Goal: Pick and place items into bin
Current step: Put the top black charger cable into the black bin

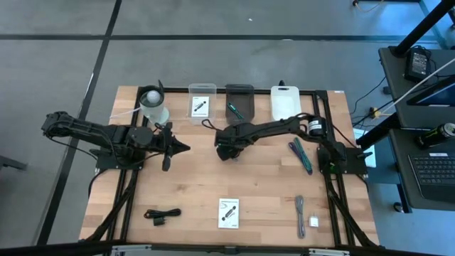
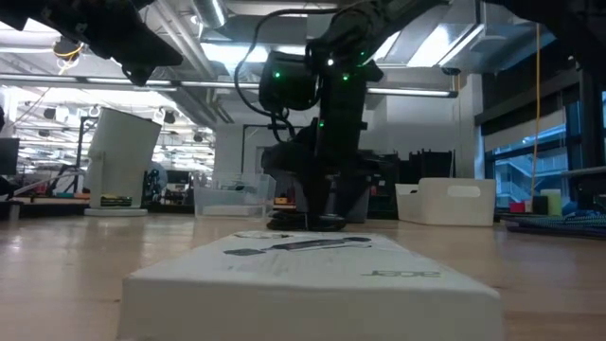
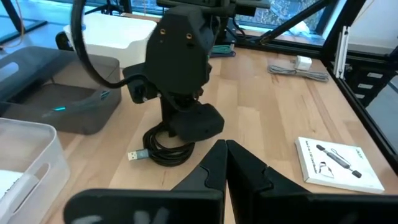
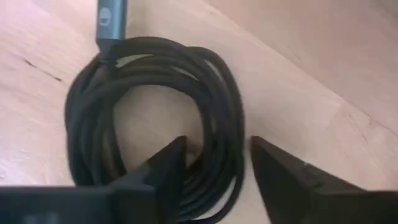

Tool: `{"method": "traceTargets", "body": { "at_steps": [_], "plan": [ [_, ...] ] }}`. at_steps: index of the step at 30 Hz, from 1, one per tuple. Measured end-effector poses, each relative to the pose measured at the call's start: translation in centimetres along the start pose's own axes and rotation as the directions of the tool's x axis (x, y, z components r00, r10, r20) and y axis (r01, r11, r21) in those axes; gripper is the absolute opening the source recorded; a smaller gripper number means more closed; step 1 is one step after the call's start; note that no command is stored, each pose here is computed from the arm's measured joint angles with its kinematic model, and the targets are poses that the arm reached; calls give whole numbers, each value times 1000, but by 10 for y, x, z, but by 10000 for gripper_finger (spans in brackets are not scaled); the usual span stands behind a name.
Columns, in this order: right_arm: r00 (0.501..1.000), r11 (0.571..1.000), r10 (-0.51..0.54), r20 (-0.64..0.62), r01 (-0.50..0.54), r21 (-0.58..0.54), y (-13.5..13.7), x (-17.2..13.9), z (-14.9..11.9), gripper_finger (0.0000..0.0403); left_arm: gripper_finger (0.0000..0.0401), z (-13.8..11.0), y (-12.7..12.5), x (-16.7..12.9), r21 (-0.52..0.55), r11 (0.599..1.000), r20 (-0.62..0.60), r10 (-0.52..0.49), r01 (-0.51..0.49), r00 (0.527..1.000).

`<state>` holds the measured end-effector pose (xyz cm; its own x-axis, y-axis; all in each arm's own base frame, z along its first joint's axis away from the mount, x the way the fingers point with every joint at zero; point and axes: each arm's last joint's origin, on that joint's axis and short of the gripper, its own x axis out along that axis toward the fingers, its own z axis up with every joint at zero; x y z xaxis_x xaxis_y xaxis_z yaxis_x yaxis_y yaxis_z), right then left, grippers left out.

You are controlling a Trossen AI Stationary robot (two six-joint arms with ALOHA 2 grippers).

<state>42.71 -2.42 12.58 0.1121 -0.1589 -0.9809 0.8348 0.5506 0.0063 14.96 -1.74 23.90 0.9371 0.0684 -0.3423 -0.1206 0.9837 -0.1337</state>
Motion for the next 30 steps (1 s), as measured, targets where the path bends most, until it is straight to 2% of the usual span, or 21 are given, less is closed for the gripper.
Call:
{"method": "traceTargets", "body": {
  "at_steps": [6, 7, 12, 15, 17, 24, 30],
  "plan": [
    [1000, 1000, -4, -4, 4, -16, 2, -1, -5, 31, 2, 0, 0, 0, 24, 1000, 0, -1, 1, 1000],
    [1000, 1000, -3, -4, 3, -17, 3, -1, -5, 20, 2, 0, 0, 0, 25, 1000, 0, 0, 0, 1000],
    [1000, 999, 18, -7, -18, -51, 5, -15, -11, 32, 2, 0, 0, 0, 25, 1000, 0, -1, 1, 1000],
    [997, 995, 63, -36, -65, -70, 6, -34, -20, 27, 2, 0, 0, 0, 25, 1000, 0, -1, 1, 1000],
    [993, 990, 121, 1, -120, -77, 8, -57, -21, 18, 2, 0, 0, 0, 25, 1000, 0, -1, 1, 1000],
    [959, 968, 244, 143, -233, -92, -7, -128, -18, 22, 2, 0, 0, 0, 25, 1000, 0, -1, 1, 1000],
    [913, 968, 250, 321, -233, -93, -38, -171, 3, 23, 2, 0, 0, 0, 25, 1000, 2, 5, -5, 1000]
  ]
}}
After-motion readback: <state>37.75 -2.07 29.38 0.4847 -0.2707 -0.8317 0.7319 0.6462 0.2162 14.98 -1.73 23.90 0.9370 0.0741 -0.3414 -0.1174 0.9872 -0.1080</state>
